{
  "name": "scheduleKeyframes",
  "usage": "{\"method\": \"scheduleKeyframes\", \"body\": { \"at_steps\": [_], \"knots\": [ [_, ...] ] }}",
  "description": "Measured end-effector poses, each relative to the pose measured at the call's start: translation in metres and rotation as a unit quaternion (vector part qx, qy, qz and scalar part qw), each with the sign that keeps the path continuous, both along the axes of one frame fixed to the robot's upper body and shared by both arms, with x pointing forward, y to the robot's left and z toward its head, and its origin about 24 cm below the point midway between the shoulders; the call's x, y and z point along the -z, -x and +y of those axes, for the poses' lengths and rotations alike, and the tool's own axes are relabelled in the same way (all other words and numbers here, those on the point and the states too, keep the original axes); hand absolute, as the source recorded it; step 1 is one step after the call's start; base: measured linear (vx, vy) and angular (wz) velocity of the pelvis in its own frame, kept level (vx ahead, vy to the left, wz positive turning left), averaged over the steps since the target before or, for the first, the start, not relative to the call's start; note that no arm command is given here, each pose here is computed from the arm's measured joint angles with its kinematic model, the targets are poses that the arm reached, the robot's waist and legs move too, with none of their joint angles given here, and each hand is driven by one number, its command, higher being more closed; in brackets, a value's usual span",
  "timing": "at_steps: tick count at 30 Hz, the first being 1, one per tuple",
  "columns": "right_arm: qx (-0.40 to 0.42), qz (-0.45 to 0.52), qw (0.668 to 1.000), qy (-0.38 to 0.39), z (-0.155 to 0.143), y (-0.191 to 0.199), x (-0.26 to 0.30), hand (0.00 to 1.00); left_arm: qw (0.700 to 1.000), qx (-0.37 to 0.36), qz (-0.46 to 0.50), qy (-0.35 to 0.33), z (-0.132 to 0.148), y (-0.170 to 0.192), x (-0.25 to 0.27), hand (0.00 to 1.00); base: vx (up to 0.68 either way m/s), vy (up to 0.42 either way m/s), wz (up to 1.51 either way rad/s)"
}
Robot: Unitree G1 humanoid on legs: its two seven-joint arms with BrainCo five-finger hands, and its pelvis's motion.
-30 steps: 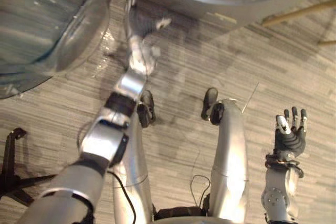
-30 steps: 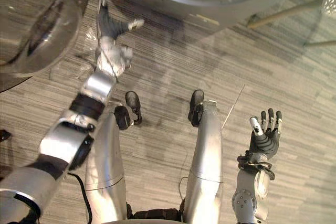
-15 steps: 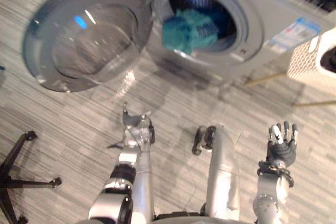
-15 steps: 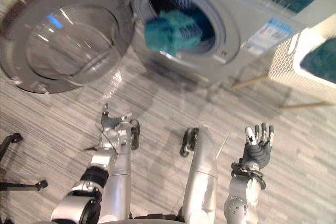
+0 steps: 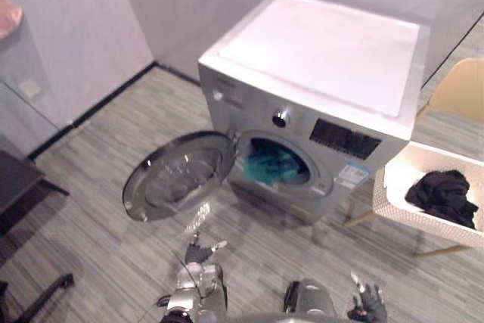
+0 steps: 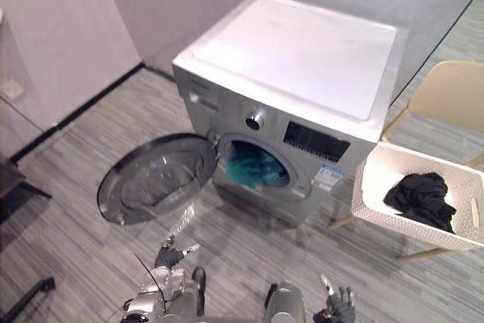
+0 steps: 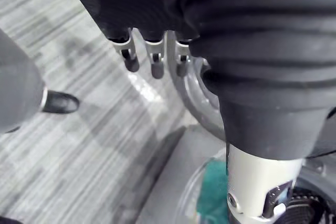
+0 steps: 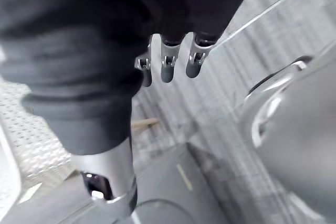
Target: Pick up the laundry basket with both hands and put the clothes into the washing machine.
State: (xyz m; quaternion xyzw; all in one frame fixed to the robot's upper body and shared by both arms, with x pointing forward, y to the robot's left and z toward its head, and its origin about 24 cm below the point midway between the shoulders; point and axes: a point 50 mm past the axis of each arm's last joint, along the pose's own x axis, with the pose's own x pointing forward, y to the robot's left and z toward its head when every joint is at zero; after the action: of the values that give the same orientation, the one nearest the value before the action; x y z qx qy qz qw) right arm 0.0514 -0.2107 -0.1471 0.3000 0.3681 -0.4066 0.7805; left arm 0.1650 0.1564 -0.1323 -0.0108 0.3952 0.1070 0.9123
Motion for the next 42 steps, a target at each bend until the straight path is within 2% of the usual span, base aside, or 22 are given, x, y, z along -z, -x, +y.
{"method": "scheduleKeyframes", "body": {
  "at_steps": [3,7,16,21,28,32,34,42],
  "knots": [
    [0.000,0.051,0.998,-0.021,0.004,0.018,0.011,0.00,1.000,0.006,0.020,0.009,0.000,0.008,0.006,0.00,0.15,0.031,0.02],
    [-0.028,0.083,0.996,-0.030,0.008,0.019,0.017,0.00,0.999,0.008,0.053,0.006,0.005,0.026,0.015,0.00,0.10,0.026,-0.14],
    [-0.014,0.107,0.993,-0.053,0.005,0.017,0.023,0.00,0.995,-0.001,0.098,0.016,0.009,0.046,0.025,0.00,0.02,0.029,-0.17],
    [-0.019,0.103,0.993,-0.051,0.003,0.008,0.023,0.00,0.993,0.000,0.116,-0.002,0.024,0.055,0.028,0.00,-0.05,0.012,0.04],
    [-0.027,0.104,0.993,-0.038,-0.006,0.013,0.022,0.00,0.991,-0.033,0.131,0.004,0.032,0.069,0.031,0.00,-0.10,-0.065,-0.04],
    [-0.029,0.133,0.991,-0.011,-0.025,0.034,0.019,0.00,0.990,-0.040,0.134,0.020,0.027,0.073,0.032,0.00,-0.02,-0.053,0.01],
    [-0.039,0.133,0.990,-0.001,-0.031,0.031,0.018,0.00,0.989,-0.045,0.139,0.026,0.028,0.078,0.033,0.00,0.07,0.012,-0.24],
    [-0.118,0.111,0.987,-0.003,-0.013,0.005,0.019,0.00,0.982,-0.114,0.142,0.047,0.029,0.088,0.035,0.00,0.16,0.052,-0.18]
  ]
}}
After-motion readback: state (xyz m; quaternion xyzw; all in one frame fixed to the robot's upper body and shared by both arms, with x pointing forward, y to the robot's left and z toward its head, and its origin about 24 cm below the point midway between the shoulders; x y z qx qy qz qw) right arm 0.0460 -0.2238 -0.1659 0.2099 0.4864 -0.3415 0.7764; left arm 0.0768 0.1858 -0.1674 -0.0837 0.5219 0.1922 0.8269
